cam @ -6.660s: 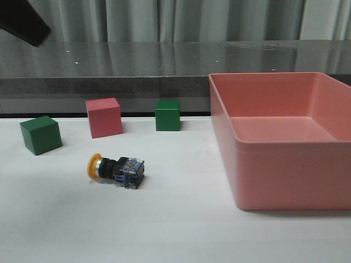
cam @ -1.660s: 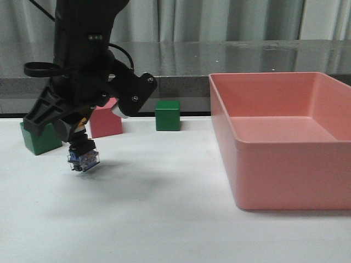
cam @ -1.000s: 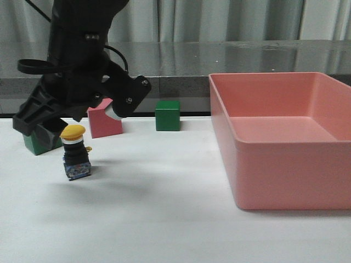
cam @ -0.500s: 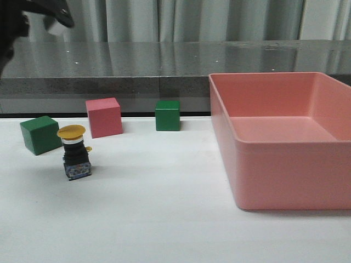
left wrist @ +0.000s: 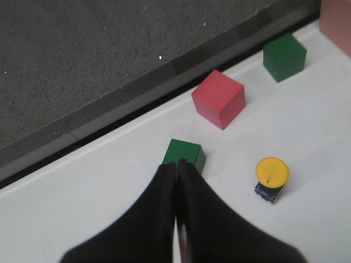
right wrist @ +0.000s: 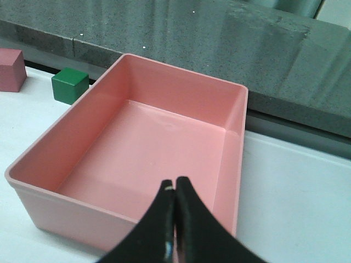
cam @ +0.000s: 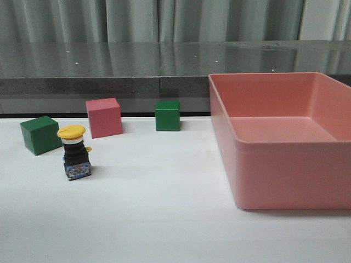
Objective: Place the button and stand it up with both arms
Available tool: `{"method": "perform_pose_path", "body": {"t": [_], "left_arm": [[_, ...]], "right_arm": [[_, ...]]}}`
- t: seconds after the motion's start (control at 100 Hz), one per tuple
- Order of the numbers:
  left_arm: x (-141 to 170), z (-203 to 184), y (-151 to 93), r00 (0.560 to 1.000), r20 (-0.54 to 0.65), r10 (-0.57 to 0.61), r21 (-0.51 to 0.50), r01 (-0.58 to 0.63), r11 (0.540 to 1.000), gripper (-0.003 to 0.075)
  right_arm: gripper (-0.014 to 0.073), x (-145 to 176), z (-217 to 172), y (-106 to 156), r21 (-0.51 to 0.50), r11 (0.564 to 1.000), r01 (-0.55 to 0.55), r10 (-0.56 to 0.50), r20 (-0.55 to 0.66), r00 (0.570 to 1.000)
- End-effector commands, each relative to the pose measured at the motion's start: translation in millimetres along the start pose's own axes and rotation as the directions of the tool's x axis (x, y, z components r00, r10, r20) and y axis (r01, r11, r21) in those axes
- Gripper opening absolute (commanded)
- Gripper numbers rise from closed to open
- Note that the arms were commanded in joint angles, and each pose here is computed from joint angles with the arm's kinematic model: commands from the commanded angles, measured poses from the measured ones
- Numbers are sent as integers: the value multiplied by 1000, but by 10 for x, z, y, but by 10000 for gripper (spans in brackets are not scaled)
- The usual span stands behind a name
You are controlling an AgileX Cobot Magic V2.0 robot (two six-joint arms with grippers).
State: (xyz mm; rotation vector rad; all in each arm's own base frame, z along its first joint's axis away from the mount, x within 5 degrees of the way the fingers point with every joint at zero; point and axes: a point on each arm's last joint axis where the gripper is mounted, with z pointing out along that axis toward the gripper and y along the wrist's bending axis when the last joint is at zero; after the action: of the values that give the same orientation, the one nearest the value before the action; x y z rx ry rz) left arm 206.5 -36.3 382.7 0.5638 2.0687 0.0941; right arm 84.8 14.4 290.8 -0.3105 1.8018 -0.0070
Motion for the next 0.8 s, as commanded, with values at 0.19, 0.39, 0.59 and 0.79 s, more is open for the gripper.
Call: {"method": "perform_pose_path", "body": {"t": [0.19,0.39,0.59,0.79], "left_arm": [[782,-429,-320,950,302,-85,-54,106,993,-20],[1277,-500,-511,939,329,-103,-49,126,991,-20],[1447,-505,-604,919,345,-189,7,199,980,-20],[1457,-496,-607,920,344,-190,6,200,980,-20]], "right_arm": [[-61,-135,-21,-40,31,999,-13,10,82,997],[-61,-135,-21,-40,31,999,-13,10,82,997],[-61,-135,-21,-40,31,999,-13,10,82,997],[-61,-135,-21,-40,31,999,-13,10,82,997]]}}
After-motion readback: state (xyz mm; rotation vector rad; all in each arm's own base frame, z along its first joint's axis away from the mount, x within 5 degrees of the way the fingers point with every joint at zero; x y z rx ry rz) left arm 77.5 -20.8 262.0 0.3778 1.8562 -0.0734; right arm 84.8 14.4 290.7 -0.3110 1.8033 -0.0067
